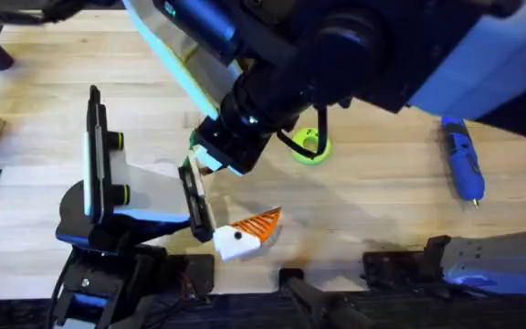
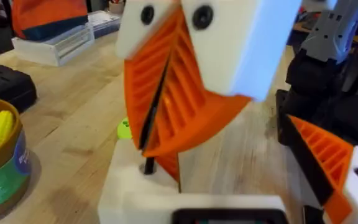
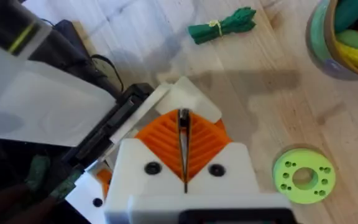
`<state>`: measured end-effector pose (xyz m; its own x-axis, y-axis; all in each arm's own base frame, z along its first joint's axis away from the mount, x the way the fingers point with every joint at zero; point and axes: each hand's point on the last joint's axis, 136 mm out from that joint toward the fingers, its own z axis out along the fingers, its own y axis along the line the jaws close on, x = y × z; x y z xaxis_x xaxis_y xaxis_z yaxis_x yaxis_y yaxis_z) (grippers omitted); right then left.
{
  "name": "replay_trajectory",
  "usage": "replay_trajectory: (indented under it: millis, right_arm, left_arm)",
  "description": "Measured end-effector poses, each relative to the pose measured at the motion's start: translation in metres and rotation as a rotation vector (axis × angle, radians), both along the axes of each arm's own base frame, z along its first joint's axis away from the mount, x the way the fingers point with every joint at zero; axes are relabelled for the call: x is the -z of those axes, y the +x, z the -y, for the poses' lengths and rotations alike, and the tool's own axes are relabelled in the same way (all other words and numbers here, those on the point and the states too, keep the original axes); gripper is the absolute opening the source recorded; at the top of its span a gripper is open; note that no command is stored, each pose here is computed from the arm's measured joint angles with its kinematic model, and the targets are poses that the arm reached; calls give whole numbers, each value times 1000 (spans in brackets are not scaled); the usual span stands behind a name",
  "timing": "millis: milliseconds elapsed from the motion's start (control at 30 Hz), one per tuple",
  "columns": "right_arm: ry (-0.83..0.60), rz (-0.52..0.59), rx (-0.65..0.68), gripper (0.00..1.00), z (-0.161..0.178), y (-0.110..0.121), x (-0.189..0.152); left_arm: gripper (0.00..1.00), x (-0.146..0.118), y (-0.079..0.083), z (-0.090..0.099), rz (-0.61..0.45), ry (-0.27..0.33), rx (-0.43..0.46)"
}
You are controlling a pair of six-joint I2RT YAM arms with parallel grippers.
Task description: Pick up the gripper from the table and insert it into the empty holder that is missing its gripper. Then pick up a screw, insert it into the mounting hole, and use the screwdriver to tighten it. Finally, clean up the table by picking up the vegetable and placing it into the bucket.
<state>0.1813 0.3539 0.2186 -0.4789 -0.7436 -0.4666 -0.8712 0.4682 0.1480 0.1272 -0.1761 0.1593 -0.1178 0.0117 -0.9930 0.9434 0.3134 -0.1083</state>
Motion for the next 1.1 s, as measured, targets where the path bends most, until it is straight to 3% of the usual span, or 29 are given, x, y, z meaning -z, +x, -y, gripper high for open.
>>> replay_trajectory:
  millis: [1100]
  right_arm:
    - [-53,19,-4,8,-3,-1,12]
  left_arm:
    - [986,1,0,0,-17,-4,-1]
